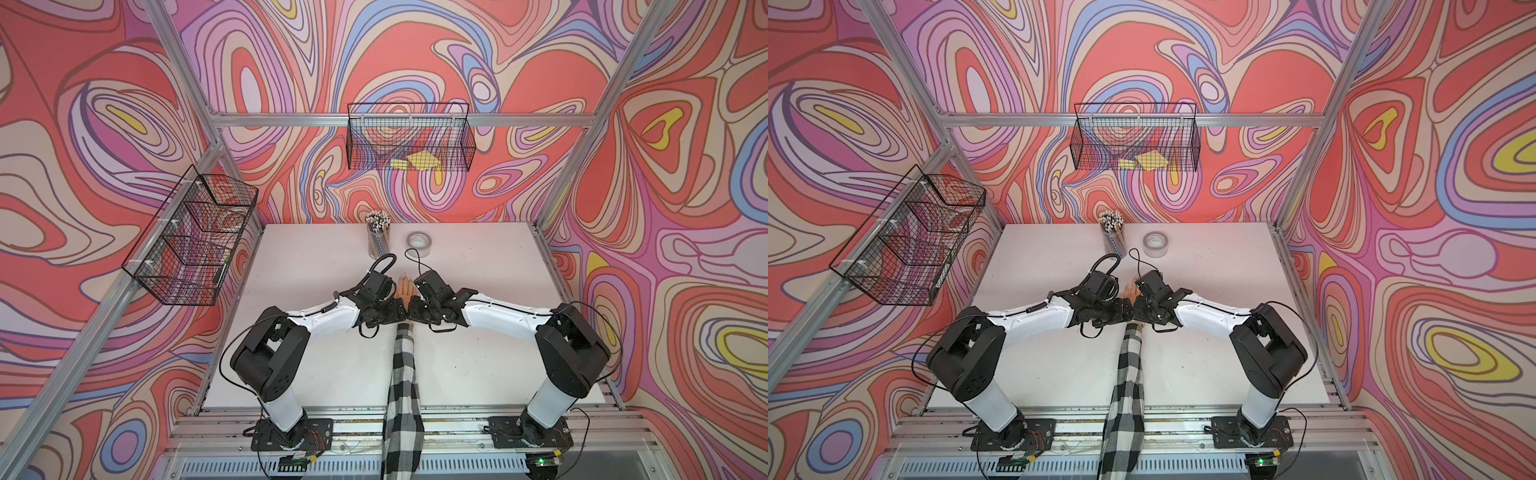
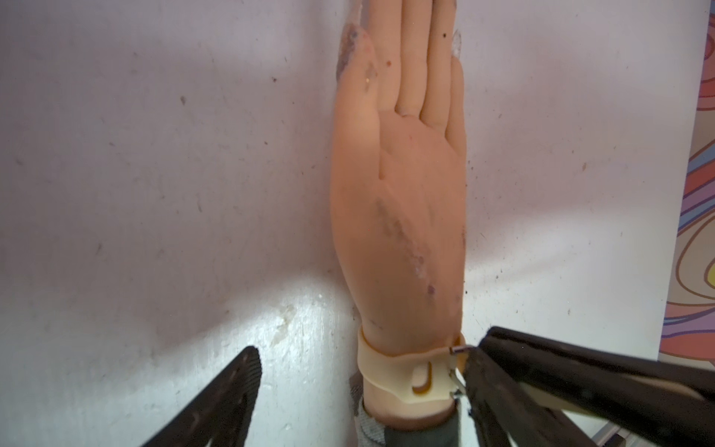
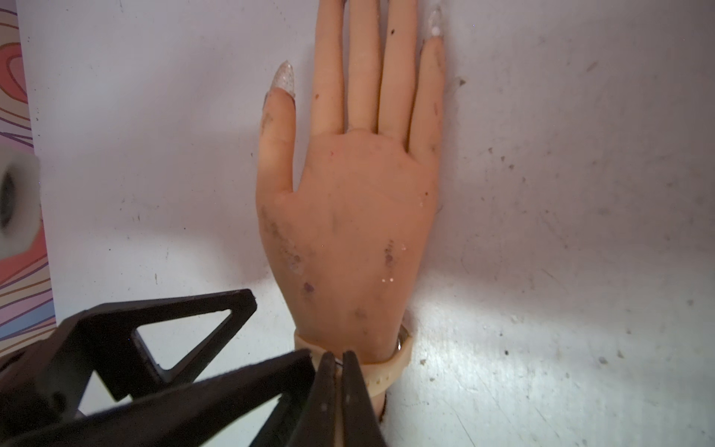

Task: Take off the watch
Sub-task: Untie the watch from the hand.

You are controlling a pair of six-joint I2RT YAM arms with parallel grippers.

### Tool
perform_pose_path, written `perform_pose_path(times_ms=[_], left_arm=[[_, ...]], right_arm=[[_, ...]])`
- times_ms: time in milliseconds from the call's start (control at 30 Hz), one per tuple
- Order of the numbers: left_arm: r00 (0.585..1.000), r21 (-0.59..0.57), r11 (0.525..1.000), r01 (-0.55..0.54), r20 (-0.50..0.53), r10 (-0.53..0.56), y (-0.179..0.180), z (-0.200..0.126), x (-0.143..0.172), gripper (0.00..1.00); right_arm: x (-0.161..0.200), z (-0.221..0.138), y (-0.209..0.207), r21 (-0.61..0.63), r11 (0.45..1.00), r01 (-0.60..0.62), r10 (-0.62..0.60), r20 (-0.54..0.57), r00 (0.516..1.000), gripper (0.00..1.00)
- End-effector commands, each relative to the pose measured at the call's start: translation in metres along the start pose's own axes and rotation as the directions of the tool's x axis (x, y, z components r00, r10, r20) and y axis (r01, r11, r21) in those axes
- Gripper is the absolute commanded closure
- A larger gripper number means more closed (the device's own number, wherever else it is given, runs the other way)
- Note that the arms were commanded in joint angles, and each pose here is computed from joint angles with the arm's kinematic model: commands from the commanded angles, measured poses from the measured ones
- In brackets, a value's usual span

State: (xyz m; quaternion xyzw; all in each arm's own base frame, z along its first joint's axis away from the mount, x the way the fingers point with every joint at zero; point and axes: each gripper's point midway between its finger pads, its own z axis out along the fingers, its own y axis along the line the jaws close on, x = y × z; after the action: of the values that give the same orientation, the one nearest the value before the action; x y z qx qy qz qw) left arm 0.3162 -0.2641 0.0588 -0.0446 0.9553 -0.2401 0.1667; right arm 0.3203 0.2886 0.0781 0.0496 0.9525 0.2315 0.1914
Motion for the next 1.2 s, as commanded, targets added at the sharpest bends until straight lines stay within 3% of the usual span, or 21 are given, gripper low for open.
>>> perform_pose_path(times_ms=[0,100,300,467,600,833,1167], left_arm=[[1.000,-0.042,0.999,-0.002,0.000,0.002,0.008,-0.002,0.003,0.16],[1.000,-0.044,0.999,-0.002,-0.002,0.002,0.010,-0.001,0.004,0.16],[1.000,-0.041,0.999,-0.005,0.002,0.005,0.009,-0.003,0.004,0.16],[1.000,-0.040,0.999,-0.008,0.007,0.009,0.010,-0.004,0.003,0.16],[1.000,-0.041,0.999,-0.015,0.008,0.016,0.010,-0.007,0.005,0.16],[0.999,-0.052,0.998,-0.031,0.018,0.032,0.015,-0.014,0.006,0.16],[0.999,-0.056,0.998,-0.026,0.016,0.027,0.020,-0.014,0.010,0.16]], right_arm=[[-0.022,-0.026,0.015,-0.035,0.999,0.001,0.001,0.077,0.997,0.85],[-0.028,-0.037,0.020,-0.048,0.999,0.005,0.000,0.099,0.995,0.74],[-0.035,-0.054,0.017,-0.046,0.999,-0.006,0.013,0.138,0.990,0.65],[-0.027,-0.054,0.000,-0.071,0.995,-0.068,0.078,0.148,0.986,0.45],[-0.015,-0.044,-0.002,-0.181,0.977,-0.113,0.138,0.130,0.982,0.30],[0.003,-0.024,0.005,-0.303,0.940,-0.159,0.184,0.057,0.981,0.29],[0.009,-0.009,0.010,-0.346,0.918,-0.195,0.211,0.009,0.978,0.35]])
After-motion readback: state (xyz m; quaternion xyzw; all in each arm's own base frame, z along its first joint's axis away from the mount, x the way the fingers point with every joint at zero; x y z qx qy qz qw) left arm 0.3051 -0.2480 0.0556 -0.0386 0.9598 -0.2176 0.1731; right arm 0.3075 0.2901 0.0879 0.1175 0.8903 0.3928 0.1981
